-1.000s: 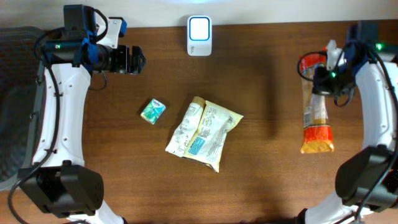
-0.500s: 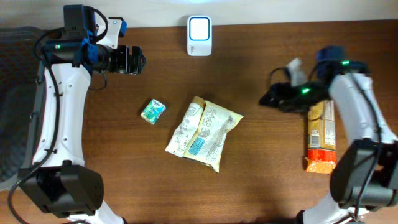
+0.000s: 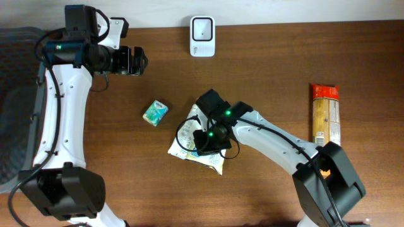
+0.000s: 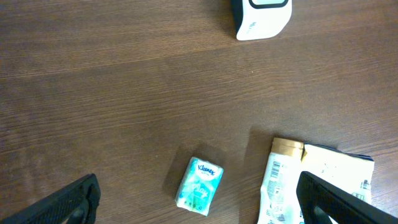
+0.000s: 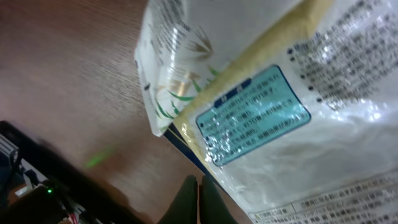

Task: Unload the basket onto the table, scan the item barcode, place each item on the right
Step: 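Grasp the white snack bag with the right gripper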

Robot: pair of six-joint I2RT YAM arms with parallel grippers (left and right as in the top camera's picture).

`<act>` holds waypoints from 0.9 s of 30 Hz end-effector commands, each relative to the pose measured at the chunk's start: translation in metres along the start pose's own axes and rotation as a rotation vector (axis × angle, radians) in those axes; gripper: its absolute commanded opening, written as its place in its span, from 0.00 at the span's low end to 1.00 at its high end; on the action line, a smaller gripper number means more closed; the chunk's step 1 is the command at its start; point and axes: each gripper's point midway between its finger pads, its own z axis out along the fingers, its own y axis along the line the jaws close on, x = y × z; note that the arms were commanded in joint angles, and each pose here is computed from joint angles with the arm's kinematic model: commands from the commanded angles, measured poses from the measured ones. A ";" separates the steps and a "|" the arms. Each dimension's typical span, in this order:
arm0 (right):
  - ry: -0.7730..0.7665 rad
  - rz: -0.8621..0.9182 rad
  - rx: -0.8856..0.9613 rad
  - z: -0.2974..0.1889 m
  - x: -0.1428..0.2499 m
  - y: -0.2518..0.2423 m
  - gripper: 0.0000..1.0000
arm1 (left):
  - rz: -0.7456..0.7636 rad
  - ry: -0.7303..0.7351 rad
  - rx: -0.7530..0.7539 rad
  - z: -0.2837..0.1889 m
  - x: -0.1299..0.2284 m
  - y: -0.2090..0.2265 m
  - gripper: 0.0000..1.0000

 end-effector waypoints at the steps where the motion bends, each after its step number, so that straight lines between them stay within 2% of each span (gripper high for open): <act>1: 0.031 0.074 0.105 0.010 0.012 -0.025 0.04 | 0.017 -0.008 -0.001 -0.002 -0.002 0.001 0.99; 4: 0.049 0.106 0.143 0.014 0.021 -0.037 0.05 | 0.017 -0.008 -0.001 -0.002 -0.002 0.001 0.99; 8: 0.029 0.179 0.340 -0.002 0.021 -0.087 0.07 | 0.017 -0.008 -0.001 -0.002 -0.002 0.001 0.99; 11: -0.049 0.304 0.454 -0.032 0.002 -0.147 0.06 | 0.017 -0.008 -0.001 -0.002 -0.002 0.001 0.99; 13: -0.123 0.348 0.406 -0.054 -0.022 -0.186 0.07 | 0.017 -0.008 -0.001 -0.002 -0.002 0.001 0.99; 15: -0.140 0.278 0.143 -0.067 -0.041 -0.170 0.28 | 0.017 -0.008 -0.001 -0.002 -0.002 0.001 0.99; 16: -0.142 0.254 0.050 -0.071 -0.043 -0.163 0.48 | 0.017 -0.008 -0.001 -0.002 -0.002 0.000 0.99; 17: -0.135 0.229 0.040 -0.073 -0.041 -0.166 0.65 | 0.017 -0.008 -0.001 -0.002 -0.002 0.000 0.99; 18: -0.141 0.217 0.042 -0.076 -0.041 -0.171 0.71 | 0.017 -0.008 -0.001 -0.002 -0.002 0.000 0.99; 20: -0.159 0.216 -0.079 -0.084 -0.046 -0.160 0.70 | 0.015 -0.008 -0.002 -0.002 -0.002 0.001 0.99; 21: -0.174 0.158 -0.144 -0.096 -0.052 -0.143 0.68 | 0.011 -0.009 -0.005 -0.003 -0.002 0.004 0.99; 22: -0.178 0.137 -0.145 -0.106 -0.057 -0.132 0.68 | 0.013 -0.009 -0.004 -0.003 -0.002 0.003 0.99; 23: -0.168 0.104 -0.160 -0.111 -0.059 -0.114 0.63 | 0.014 -0.009 -0.003 -0.003 -0.002 0.002 0.99; 25: -0.115 0.019 -0.176 -0.093 -0.053 -0.078 0.52 | 0.013 -0.009 -0.004 -0.003 -0.002 0.002 0.99; 27: -0.003 -0.017 -0.088 -0.050 -0.037 -0.058 0.51 | 0.011 -0.009 -0.006 -0.003 -0.002 0.004 0.99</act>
